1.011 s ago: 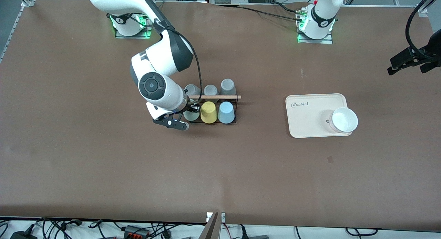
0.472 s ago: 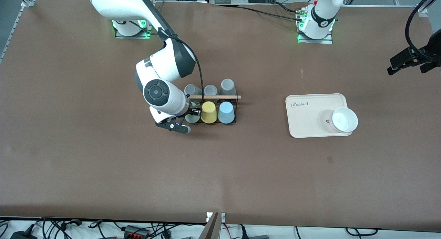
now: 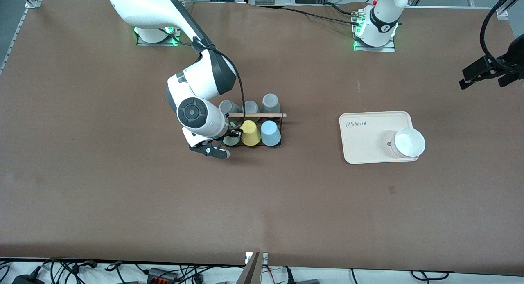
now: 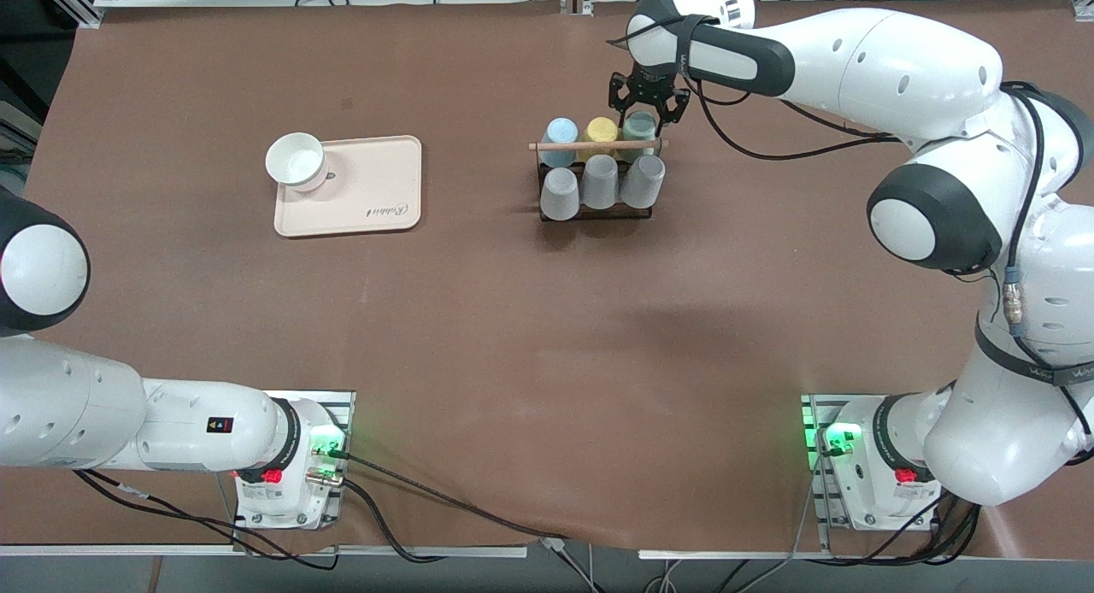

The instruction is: Hang scattered cups on rack with three cups

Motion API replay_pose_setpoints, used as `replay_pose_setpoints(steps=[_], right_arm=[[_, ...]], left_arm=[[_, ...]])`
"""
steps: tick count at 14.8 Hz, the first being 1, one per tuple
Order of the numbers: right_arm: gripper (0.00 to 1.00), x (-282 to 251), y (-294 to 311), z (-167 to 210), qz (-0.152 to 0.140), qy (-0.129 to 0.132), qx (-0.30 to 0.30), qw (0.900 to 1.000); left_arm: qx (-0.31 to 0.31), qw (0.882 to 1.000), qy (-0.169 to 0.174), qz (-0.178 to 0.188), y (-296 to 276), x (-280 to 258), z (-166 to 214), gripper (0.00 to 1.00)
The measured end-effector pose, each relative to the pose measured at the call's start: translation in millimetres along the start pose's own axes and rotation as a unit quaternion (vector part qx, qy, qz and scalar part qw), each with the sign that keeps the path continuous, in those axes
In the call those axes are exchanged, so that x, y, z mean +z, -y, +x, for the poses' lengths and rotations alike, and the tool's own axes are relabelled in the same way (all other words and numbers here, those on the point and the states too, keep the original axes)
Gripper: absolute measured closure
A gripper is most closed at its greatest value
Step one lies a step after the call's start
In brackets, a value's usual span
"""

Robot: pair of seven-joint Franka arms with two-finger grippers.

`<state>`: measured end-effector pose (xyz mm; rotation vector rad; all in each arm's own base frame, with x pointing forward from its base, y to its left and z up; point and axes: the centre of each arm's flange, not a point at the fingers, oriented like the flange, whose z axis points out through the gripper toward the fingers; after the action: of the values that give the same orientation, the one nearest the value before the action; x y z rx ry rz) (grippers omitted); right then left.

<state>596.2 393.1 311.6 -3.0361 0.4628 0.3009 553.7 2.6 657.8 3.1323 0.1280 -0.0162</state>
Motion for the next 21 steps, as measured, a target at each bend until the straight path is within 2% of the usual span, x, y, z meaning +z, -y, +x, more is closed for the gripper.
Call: replay_pose_setpoints(steps=[2,3,7,10,15,19,21], right_arm=[[0.02,-17.7,5.8,1.6,0.013,-0.012,0.008,1.0],[0.0,-28.2,7.3,3.2,0.02,-0.018,0.011,1.0],[0.0,-64.5,-3.4,17.0,0.035,-0.037,0.023,0.998],[0.0,-105.5,-38.4,41.8,0.038,-0.044,0.039,0.998],[0.0,-177.0,-160.2,112.3,0.02,-0.075,-0.034,0.996],[0.0,-221.3,-238.9,132.6,0.012,-0.083,-0.075,0.994],[0.0,-248.7,-273.2,136.8,0.01,-0.103,-0.091,0.99]], left_arm=[[0.0,1.0,0.0,0.0,0.0,0.0,0.0,0.0],[0.0,1.0,0.0,0.0,0.0,0.0,0.0,0.0],[0.001,1.0,0.001,-0.008,-1.7,0.0,-0.1,0.0],[0.0,1.0,0.001,-0.014,-0.8,0.5,0.4,0.0],[0.017,1.0,-0.014,-0.015,-0.7,-1.9,4.0,0.0],[0.02,1.0,-0.017,-0.016,-0.7,-2.8,4.3,0.0],[0.021,0.999,-0.018,-0.016,-0.9,-3.0,4.3,0.0]])
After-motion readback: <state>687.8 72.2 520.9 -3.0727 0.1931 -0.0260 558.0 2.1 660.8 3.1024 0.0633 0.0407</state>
